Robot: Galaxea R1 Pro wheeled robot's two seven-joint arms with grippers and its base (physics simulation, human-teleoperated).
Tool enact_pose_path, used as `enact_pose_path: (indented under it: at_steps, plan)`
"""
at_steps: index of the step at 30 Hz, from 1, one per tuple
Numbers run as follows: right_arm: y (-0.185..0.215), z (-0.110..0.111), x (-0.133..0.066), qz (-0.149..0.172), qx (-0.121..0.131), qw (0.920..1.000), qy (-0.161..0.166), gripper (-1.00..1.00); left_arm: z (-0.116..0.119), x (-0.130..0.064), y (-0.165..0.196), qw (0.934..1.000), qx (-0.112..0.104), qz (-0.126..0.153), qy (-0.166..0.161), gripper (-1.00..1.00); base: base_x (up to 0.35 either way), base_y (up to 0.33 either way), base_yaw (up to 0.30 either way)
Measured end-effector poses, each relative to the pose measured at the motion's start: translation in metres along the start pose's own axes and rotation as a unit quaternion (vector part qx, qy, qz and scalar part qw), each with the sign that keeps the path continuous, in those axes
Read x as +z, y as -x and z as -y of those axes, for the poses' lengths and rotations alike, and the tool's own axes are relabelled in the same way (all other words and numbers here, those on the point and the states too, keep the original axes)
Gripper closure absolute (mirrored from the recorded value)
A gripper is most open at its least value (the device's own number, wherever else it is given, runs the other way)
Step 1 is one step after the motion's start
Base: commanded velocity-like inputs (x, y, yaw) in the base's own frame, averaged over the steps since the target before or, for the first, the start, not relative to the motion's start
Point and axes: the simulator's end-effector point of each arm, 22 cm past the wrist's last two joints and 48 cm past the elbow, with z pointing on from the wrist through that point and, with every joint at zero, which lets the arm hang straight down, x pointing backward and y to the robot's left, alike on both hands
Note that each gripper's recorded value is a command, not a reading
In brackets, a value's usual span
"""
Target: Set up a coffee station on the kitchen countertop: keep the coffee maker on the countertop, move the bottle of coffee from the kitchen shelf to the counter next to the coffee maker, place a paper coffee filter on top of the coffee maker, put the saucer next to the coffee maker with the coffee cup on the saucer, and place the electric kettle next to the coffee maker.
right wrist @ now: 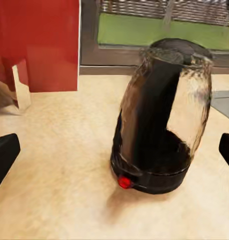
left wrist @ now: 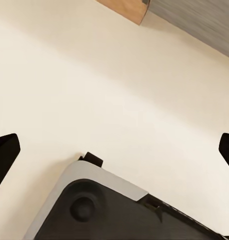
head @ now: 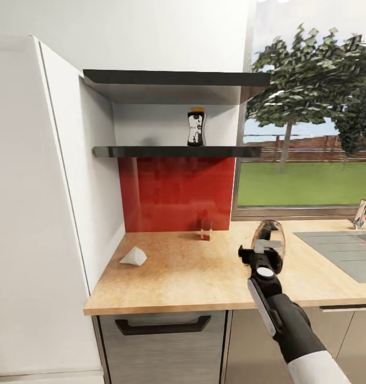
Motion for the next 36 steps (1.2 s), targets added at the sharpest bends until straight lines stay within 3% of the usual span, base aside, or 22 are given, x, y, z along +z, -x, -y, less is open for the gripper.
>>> enact_pose_path:
  at_steps: [1,7,9,11,15,24,25,29,30,36]
  plan:
    - [-0.004,-0.022,0.014,-0.019,-0.031,0.9993,-0.005,-1.00,0.000,0.000,-0.001,1.0000,-0.001,0.000,0.001,-1.00,0.000,0.000,0.000]
    - [-0.039,-0.044,0.045,-0.065,-0.068,0.9955,-0.011,-1.00,0.000,0.000,-0.002,1.0000,0.003,-0.002,0.001,-1.00,0.000,0.000,0.000]
    - [-0.042,-0.038,0.045,-0.061,-0.066,0.9954,-0.032,-1.00,0.001,0.000,-0.002,1.0000,0.003,-0.002,0.000,-1.00,0.000,0.000,0.000]
    - [-0.045,-0.020,0.046,-0.035,-0.051,0.9949,-0.080,-1.00,0.000,-0.001,-0.003,1.0000,0.003,-0.003,0.002,-1.00,0.000,0.000,0.000]
    - [-0.046,-0.006,0.044,-0.029,-0.047,0.9921,-0.113,-1.00,-0.001,-0.001,-0.005,1.0000,0.003,-0.006,0.003,-1.00,0.000,0.000,0.000]
    - [-0.047,0.004,0.046,-0.022,-0.045,0.9910,-0.124,-1.00,0.002,-0.001,-0.003,0.9999,0.013,-0.003,-0.005,-1.00,0.000,0.000,0.000]
    - [-0.046,0.003,0.046,-0.021,-0.042,0.9917,-0.120,-1.00,0.002,-0.001,-0.003,0.9999,0.013,-0.002,-0.005,-1.00,0.000,0.000,0.000]
    - [-0.050,0.004,0.049,-0.024,0.010,0.9928,-0.117,-1.00,0.003,-0.001,-0.003,0.9999,0.013,-0.001,-0.006,-1.00,0.000,0.000,0.000]
    - [-0.051,0.013,0.050,-0.018,0.059,0.9898,-0.129,-1.00,0.003,-0.001,-0.003,0.9999,0.012,-0.002,-0.006,-1.00,0.000,0.000,0.000]
    - [-0.068,0.020,0.048,-0.030,0.054,0.9876,-0.144,-1.00,0.003,-0.001,-0.003,0.9999,0.013,-0.002,-0.006,-1.00,0.000,0.000,0.000]
